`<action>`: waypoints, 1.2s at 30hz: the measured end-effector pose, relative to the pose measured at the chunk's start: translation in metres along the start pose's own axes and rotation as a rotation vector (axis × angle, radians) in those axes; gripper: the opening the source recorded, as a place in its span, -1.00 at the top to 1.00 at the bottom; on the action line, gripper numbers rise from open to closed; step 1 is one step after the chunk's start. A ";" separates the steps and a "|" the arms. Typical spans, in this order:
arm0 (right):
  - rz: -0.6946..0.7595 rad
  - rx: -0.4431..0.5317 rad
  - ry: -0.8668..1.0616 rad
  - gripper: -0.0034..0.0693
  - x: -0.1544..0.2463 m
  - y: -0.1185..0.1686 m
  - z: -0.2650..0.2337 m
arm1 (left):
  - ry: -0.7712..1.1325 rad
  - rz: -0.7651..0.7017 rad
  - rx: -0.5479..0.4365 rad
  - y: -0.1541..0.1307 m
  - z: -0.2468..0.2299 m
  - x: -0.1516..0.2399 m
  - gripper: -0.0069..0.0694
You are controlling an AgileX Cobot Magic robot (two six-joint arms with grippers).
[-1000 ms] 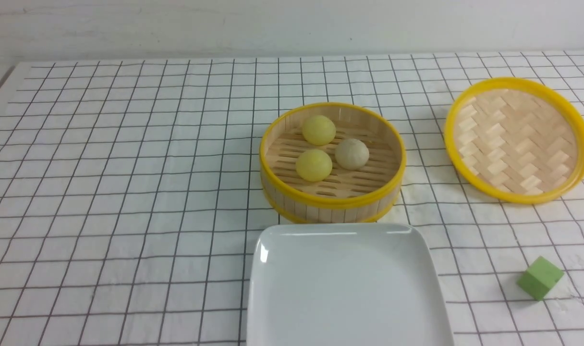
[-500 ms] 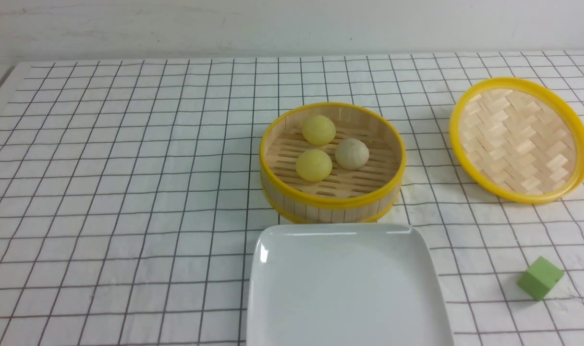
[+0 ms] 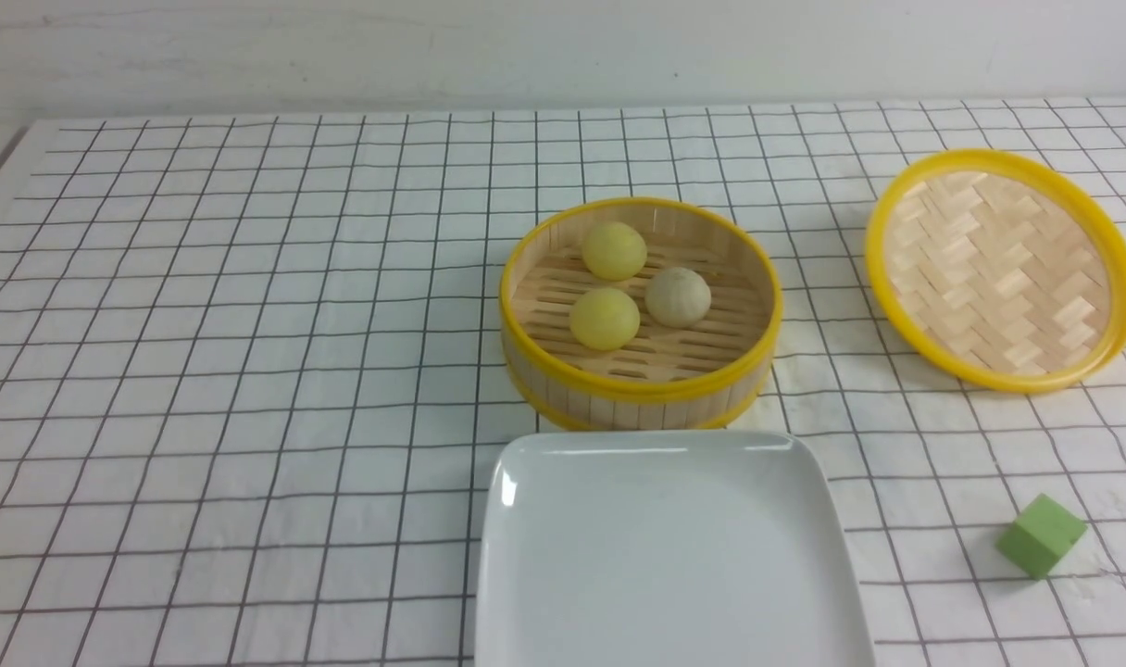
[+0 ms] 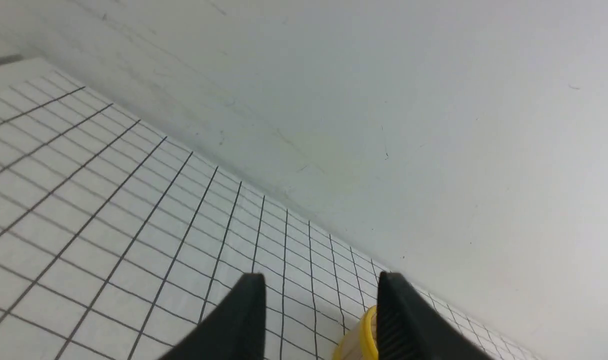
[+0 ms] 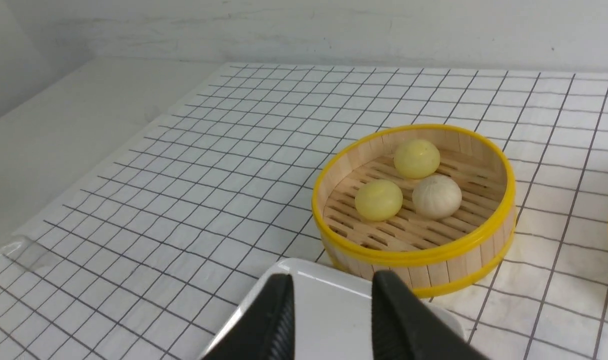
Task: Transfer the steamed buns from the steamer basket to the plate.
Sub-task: Use the right arm to grab the steamed stuffed bun that is closest to it
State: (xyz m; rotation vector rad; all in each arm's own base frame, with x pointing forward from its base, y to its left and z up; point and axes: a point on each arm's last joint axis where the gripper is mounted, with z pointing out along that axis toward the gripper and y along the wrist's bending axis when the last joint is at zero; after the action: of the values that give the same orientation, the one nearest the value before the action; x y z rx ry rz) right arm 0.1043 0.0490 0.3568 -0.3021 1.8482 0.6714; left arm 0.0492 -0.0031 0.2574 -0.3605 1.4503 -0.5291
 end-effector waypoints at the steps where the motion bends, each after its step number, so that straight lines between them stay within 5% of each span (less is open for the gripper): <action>1: 0.006 -0.002 0.012 0.23 -0.002 -0.002 0.003 | 0.014 0.012 -0.006 -0.004 0.000 -0.006 -0.07; 11: -0.022 -0.088 0.187 0.19 -0.050 -0.029 0.046 | 0.153 0.135 -0.123 -0.017 0.014 -0.033 -0.08; 19: -0.121 -0.201 0.398 0.18 -0.075 -0.077 0.108 | 0.377 0.202 -0.195 -0.015 0.059 -0.020 -0.08; 28: -0.236 -0.314 0.488 0.18 -0.081 -0.086 0.192 | 0.370 0.252 -0.146 -0.026 0.083 -0.030 -0.03; 36: -0.362 -0.247 0.530 0.18 -0.064 -0.096 0.270 | 0.328 0.252 -0.120 -0.030 0.084 -0.035 0.03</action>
State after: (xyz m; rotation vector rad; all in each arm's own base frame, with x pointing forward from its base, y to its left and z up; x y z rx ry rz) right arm 0.3869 0.1210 0.3196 -1.0317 2.1241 0.5995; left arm 0.1280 -0.0160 0.3114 -0.1851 1.8204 -0.3062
